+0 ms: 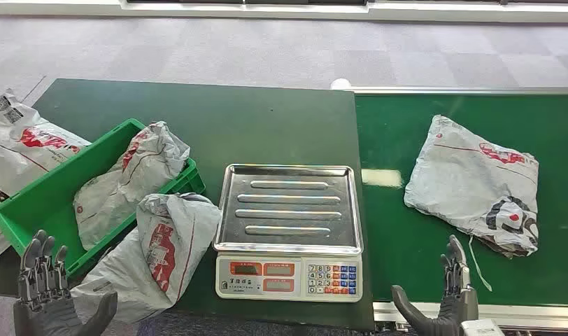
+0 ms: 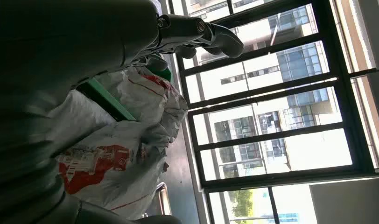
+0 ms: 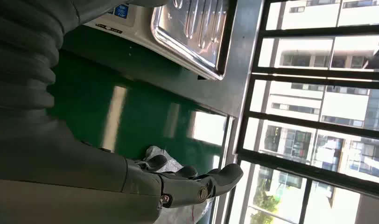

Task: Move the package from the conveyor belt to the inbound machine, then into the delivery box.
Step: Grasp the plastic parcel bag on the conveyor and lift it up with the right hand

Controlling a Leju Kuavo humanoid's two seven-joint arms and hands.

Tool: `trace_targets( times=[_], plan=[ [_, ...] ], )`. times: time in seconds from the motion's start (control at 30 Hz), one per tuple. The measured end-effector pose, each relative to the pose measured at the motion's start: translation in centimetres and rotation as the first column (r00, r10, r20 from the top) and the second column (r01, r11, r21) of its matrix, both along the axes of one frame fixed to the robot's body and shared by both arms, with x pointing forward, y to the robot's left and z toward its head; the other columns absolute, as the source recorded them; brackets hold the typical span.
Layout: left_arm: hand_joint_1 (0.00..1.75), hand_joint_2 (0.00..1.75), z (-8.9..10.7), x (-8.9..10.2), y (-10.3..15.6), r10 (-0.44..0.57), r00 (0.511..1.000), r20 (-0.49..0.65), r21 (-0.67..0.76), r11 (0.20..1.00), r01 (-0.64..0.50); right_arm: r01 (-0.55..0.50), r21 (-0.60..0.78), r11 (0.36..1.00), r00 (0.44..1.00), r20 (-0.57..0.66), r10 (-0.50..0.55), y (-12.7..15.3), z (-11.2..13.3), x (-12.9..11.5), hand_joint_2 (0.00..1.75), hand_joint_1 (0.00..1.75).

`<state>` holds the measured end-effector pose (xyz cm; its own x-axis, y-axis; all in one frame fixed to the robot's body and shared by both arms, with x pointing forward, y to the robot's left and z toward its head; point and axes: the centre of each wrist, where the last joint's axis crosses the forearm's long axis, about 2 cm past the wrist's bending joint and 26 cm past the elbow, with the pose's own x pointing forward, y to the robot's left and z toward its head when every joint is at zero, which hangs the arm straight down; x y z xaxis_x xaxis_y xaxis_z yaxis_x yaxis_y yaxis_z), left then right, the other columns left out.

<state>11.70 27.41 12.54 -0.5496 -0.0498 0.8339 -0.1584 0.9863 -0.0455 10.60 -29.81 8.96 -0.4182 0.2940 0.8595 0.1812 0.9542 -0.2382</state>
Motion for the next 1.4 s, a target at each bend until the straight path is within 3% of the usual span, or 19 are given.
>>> trace_targets(
  times=[0.23,0.37,0.47,0.57,0.73,0.83,0.93,1.03,1.1,1.23,1.33,1.4],
  plan=[
    [0.00,1.75,0.0,-0.3,0.1,0.009,1.000,-0.005,0.002,1.000,-0.009,-0.003,-0.020,1.000,1.000,-0.004,0.003,-0.2,0.0,0.0,1.75,0.00],
    [0.00,1.75,0.1,-0.5,0.0,0.028,1.000,-0.003,0.002,1.000,-0.028,0.028,-0.217,0.976,0.999,0.030,-0.022,-1.4,0.2,1.3,1.75,0.00],
    [0.00,1.75,0.3,-0.7,-0.3,0.023,1.000,-0.006,-0.006,1.000,-0.023,0.134,-0.421,0.897,0.991,0.048,-0.125,-4.3,0.4,4.7,1.75,0.00],
    [0.00,1.75,0.4,-0.8,-0.2,0.018,1.000,-0.013,-0.022,1.000,-0.018,0.227,-0.592,0.774,0.964,0.022,-0.265,-8.7,1.0,10.2,1.75,0.00],
    [0.00,1.75,0.6,-0.8,-0.1,-0.021,1.000,-0.017,-0.019,1.000,0.021,0.307,-0.760,0.573,0.862,-0.033,-0.506,-15.9,3.4,18.9,1.75,0.00],
    [0.00,1.75,0.8,-0.8,-0.1,-0.049,0.999,-0.022,-0.011,0.999,0.049,0.328,-0.795,0.510,0.804,-0.048,-0.592,-18.2,4.4,21.2,1.75,0.00],
    [0.00,1.75,1.2,-0.6,0.0,-0.075,0.997,-0.024,-0.008,0.997,0.075,0.350,-0.803,0.483,0.762,-0.056,-0.646,-19.2,4.5,21.8,1.75,0.00],
    [0.00,1.75,1.5,-0.3,0.2,-0.091,0.996,-0.020,-0.003,0.996,0.091,0.349,-0.805,0.480,0.734,-0.083,-0.674,-19.5,4.2,21.9,1.75,0.00],
    [0.00,1.75,1.6,-0.1,0.4,-0.101,0.995,-0.017,-0.001,0.995,0.101,0.306,-0.789,0.532,0.699,-0.193,-0.689,-19.6,3.9,22.0,1.75,0.00],
    [0.00,1.75,1.7,0.3,0.9,-0.122,0.992,-0.009,0.008,0.992,0.122,0.072,-0.713,0.697,0.523,-0.569,-0.635,-20.1,1.4,21.8,1.75,0.00],
    [0.00,1.75,1.7,0.5,1.4,-0.118,0.993,-0.002,0.012,0.993,0.118,-0.038,-0.660,0.750,0.388,-0.701,-0.598,-20.0,-1.1,21.0,1.75,0.00],
    [0.00,1.75,1.6,0.5,1.7,-0.112,0.994,-0.002,0.015,0.994,0.112,-0.065,-0.634,0.770,0.333,-0.742,-0.582,-19.9,-2.2,20.5,1.75,0.00]
  ],
)
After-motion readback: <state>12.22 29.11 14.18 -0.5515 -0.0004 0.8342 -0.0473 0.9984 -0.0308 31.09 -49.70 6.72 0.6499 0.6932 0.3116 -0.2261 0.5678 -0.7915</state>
